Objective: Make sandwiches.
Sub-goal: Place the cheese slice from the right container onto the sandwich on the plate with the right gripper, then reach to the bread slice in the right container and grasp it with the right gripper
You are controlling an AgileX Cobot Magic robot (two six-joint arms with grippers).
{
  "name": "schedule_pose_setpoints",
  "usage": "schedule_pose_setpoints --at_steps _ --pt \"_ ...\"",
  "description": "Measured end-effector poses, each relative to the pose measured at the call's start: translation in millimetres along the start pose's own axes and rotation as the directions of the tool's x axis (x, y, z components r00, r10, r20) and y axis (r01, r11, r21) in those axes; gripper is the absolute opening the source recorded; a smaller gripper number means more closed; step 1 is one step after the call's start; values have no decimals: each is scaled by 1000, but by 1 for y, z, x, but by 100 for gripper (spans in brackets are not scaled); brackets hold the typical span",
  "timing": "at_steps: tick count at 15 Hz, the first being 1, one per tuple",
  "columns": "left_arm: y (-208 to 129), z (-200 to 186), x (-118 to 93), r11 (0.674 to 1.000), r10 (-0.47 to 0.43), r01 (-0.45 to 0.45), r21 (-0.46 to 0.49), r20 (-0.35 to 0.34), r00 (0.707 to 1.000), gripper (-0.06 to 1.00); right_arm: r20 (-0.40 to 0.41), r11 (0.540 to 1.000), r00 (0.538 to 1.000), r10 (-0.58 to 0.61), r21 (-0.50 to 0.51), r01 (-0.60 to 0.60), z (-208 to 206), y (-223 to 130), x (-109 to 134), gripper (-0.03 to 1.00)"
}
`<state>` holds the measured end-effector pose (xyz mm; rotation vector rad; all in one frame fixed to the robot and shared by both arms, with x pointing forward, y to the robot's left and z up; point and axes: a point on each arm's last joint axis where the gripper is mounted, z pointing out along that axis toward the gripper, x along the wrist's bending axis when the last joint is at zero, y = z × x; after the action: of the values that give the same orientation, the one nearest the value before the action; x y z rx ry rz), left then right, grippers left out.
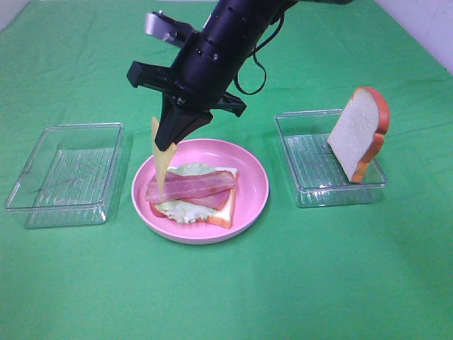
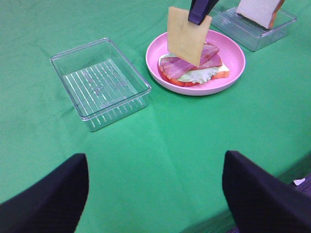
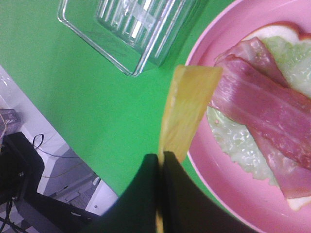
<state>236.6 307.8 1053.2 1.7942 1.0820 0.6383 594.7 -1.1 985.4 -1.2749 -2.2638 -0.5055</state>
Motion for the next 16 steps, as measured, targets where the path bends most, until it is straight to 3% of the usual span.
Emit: schedule_pose_setpoints --at_steps 4,7,9,11,12,16 --pt "0 0 0 1000 0 0 0 0 1000 72 17 998 999 43 52 -44 24 2 -18 0" --pt "0 0 0 1000 0 0 -1 0 1000 72 97 996 993 70 40 -74 27 3 -27 0" --pt "0 0 0 1000 0 0 -1 0 1000 72 167 995 982 91 32 -98 27 3 -34 13" --pt "0 0 0 1000 0 0 -1 0 1000 72 223 994 969 106 17 -112 26 4 -39 32" --pt "0 0 0 1000 0 0 -1 0 1000 72 282 993 953 112 10 -120 24 4 -44 49" --pt "0 0 0 1000 0 0 -1 0 1000 72 403 993 909 108 -5 -116 15 2 -52 62"
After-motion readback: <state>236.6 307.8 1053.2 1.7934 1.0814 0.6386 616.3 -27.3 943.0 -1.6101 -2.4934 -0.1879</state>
